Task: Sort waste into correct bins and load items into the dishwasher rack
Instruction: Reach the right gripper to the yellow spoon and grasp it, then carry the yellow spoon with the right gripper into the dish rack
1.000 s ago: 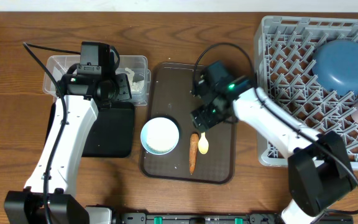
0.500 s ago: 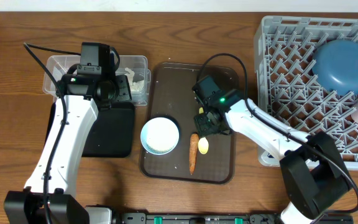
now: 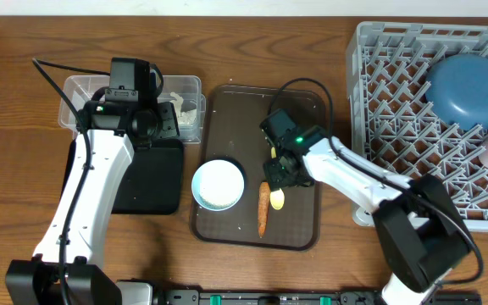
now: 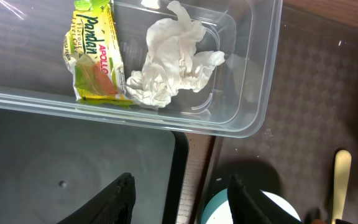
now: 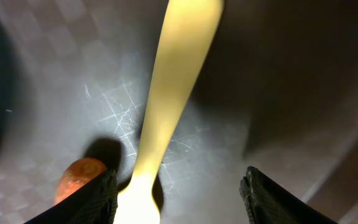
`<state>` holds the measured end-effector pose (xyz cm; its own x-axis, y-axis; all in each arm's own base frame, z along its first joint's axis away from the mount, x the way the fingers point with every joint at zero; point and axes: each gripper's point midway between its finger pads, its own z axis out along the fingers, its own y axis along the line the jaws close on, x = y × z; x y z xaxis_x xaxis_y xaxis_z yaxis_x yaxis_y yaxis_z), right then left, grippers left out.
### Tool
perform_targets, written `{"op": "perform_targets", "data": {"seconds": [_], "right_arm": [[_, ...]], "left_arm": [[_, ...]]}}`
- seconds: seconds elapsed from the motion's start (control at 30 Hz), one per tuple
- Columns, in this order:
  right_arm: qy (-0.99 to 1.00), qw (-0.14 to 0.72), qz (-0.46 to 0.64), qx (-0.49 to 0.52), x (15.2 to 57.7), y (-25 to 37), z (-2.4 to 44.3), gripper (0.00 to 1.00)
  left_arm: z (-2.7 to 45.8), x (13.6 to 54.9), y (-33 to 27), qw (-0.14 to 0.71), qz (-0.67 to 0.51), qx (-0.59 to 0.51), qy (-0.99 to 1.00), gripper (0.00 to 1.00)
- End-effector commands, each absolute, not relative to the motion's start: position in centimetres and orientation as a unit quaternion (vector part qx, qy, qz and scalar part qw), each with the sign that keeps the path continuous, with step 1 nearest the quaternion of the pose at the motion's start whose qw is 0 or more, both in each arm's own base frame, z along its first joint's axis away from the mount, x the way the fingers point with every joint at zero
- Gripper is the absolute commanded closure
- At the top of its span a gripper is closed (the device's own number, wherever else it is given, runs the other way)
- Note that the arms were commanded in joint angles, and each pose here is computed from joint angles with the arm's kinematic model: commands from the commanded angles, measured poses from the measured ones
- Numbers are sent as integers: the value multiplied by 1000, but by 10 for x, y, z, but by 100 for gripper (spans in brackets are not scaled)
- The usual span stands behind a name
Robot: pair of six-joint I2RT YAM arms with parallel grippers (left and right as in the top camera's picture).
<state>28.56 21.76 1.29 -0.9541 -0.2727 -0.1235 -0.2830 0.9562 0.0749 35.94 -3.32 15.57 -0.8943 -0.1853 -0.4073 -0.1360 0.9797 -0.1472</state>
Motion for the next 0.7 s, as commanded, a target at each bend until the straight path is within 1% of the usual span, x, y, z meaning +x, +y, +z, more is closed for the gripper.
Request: {"op": "perform_targets", "data": {"seconds": [0.0,0.1,0.27,0.33,0.47,0.57,0.67], "right_arm": [[989,30,33,-141,275,218,-5,38],[989,24,29,-141,273,216,-9,47],[989,24,28,-140,273,215,-9,73],[990,23,26,-138,274,213,-9,80],[990,27,15,-137,276,209,-9,87],[990,27,15,-140,276,209,-9,88],[990,27,15,-140,276,209,-9,91]], "left_arm": [[161,360,-31,222,-55,-86,970,50],[161,360,-31,222,-54,-86,970,50],[161,360,-31,222,-54,-86,970,50],[161,360,-31,222,-55,-86,970,50],[161,360,-31,222,-54,-86,970,50],[161,360,-31,222,-54,-86,970,50],[161,360,-31,222,-55,-86,970,50]]}}
